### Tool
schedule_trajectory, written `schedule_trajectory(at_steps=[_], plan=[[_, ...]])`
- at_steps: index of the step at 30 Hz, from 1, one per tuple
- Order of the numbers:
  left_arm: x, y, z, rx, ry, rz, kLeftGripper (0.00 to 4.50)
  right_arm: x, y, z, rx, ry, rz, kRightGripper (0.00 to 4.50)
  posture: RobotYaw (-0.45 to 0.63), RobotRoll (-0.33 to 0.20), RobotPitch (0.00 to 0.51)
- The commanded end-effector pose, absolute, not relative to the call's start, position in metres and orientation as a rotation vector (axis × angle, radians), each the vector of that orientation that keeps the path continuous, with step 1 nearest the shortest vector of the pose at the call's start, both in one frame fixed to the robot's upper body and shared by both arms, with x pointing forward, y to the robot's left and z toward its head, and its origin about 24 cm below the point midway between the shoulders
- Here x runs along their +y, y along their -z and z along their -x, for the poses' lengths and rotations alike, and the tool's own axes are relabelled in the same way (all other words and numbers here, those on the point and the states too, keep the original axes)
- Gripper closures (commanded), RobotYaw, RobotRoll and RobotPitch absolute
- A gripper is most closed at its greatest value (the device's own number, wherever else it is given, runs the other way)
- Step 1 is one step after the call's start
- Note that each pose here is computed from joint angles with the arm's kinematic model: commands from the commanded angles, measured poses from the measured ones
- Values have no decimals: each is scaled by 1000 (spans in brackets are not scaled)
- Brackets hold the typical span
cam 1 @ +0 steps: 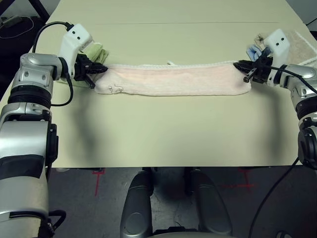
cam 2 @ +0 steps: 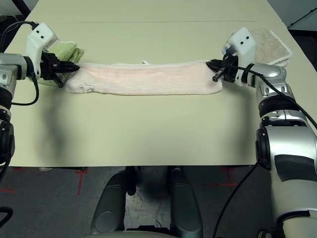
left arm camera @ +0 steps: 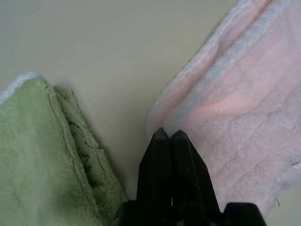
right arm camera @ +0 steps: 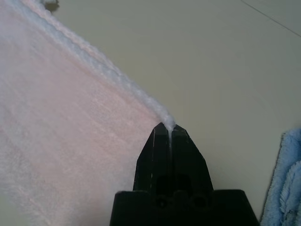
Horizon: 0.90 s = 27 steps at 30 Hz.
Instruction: Fold the towel and set it aside.
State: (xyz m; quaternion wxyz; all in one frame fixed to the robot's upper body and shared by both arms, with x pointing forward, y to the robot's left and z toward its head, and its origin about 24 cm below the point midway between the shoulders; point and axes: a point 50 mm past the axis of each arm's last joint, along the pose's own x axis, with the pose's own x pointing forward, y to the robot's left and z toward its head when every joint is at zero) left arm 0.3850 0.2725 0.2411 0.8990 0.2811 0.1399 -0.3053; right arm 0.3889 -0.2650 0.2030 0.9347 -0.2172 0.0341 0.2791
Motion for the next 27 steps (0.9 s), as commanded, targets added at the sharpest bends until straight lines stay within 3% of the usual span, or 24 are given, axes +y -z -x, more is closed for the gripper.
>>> schedule_trajectory(at_steps=[1, 8, 11, 12, 21, 23, 27], plan=[[273, -241, -386, 299, 617, -598, 4454, -272, -197, -388, 89, -529, 446, 4500, -1, 0, 280], [275, -237, -388, 315, 577, -637, 4454, -269, -184, -389, 137, -508, 460, 4500, -2, 0, 280], [278, -234, -388, 321, 541, -660, 3790, -265, -180, -391, 160, -498, 462, 4500, 0, 0, 280], [279, -234, -388, 317, 532, -656, 3471, -263, -179, -392, 160, -503, 462, 3933, 0, 0, 280], [270, -256, -393, 40, 451, -565, 0, -244, -208, -396, -112, -550, 278, 734, 8, 0, 280], [268, -261, -392, -12, 462, -565, 0, -247, -213, -395, -159, -543, 274, 28, 14, 0, 278], [264, -270, -387, -78, 502, -538, 0, -255, -226, -390, -240, -556, 238, 28, 17, 0, 272]])
